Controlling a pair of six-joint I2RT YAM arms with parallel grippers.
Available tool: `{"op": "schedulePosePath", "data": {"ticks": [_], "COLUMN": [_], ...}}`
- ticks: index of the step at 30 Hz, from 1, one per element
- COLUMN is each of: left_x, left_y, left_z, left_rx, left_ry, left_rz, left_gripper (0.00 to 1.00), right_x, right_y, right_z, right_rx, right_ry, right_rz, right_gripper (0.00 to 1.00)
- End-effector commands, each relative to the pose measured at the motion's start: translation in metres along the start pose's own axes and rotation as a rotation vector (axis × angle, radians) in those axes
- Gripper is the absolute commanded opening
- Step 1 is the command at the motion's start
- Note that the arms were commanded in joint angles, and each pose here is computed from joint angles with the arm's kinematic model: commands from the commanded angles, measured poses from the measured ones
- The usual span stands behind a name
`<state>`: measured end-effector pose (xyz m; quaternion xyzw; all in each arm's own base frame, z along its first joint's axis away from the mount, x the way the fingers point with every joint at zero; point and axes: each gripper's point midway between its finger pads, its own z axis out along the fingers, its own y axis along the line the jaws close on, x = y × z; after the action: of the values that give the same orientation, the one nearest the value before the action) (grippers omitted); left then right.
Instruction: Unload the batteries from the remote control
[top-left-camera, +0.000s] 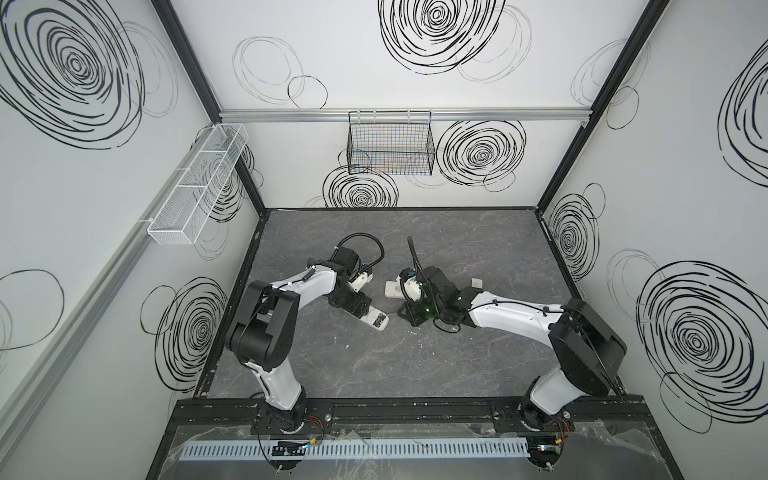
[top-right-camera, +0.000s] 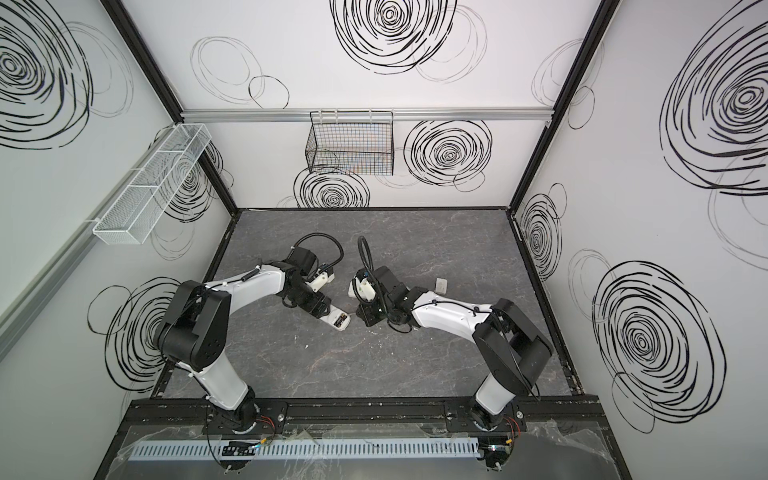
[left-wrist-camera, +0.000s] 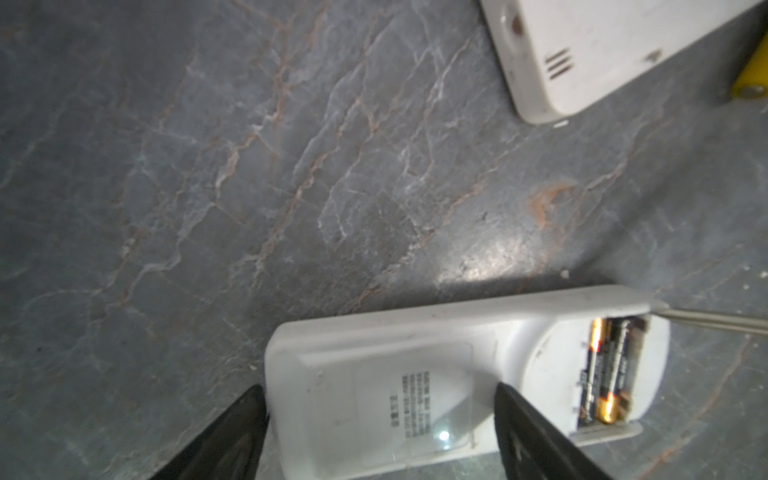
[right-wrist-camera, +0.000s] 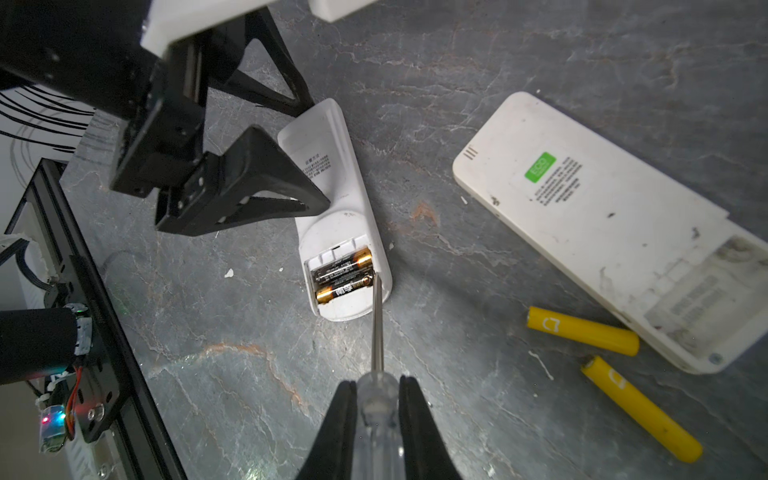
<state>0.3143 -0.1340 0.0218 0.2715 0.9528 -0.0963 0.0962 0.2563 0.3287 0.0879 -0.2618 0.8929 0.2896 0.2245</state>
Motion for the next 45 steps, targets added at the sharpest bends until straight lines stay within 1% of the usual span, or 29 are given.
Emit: {"op": "schedulePosePath", "data": {"ticks": [1, 4, 8, 14, 21, 28, 36, 38, 40, 43, 45], "left_x": [0.015, 0.016, 0.017, 0.021, 0.023, 0.023, 0.025, 0.026, 0.027, 0.027, 0.027], "left_y": [-0.002, -0.005, -0.010, -0.011, -0.013, -0.019, -0.021, -0.021, -0.022, -0.023, -0.024], "left_z": [0.012, 0.014, 0.017, 0.023, 0.025, 0.024, 0.024, 0.023, 0.024, 0.024, 0.023], "left_rx": [0.004, 0.011, 0.022, 0.018, 0.012, 0.017, 0.023, 0.023, 0.025, 0.023, 0.020], "left_ry": [0.059, 0.065, 0.074, 0.100, 0.107, 0.105, 0.103, 0.103, 0.102, 0.103, 0.101], "left_rz": [0.027, 0.033, 0.043, 0.047, 0.064, 0.078, 0.080, 0.079, 0.080, 0.085, 0.090], "left_gripper": [0.87, 0.85, 0.83, 0.81, 0.79, 0.77, 0.76, 0.76, 0.75, 0.74, 0.73], "right_x": [-0.008, -0.005, -0.003, 0.003, 0.006, 0.005, 0.014, 0.018, 0.025, 0.035, 0.039], "right_y": [0.004, 0.003, 0.005, -0.002, 0.007, 0.009, 0.003, 0.004, 0.006, 0.015, 0.022], "right_z": [0.003, 0.005, 0.005, 0.002, -0.003, -0.005, 0.005, 0.007, 0.011, 0.011, 0.007], "right_rx": [-0.001, 0.008, -0.005, 0.030, -0.011, -0.013, 0.004, -0.015, -0.063, -0.208, -0.286], "right_ry": [-0.010, 0.012, 0.008, 0.024, 0.036, 0.037, 0.076, 0.094, 0.134, 0.224, 0.266], "right_rz": [-0.001, -0.001, -0.005, -0.019, -0.036, -0.041, -0.023, -0.020, -0.008, 0.041, 0.053], "right_gripper": [0.00, 0.00, 0.00, 0.00, 0.00, 0.00, 0.00, 0.00, 0.00, 0.00, 0.00]}}
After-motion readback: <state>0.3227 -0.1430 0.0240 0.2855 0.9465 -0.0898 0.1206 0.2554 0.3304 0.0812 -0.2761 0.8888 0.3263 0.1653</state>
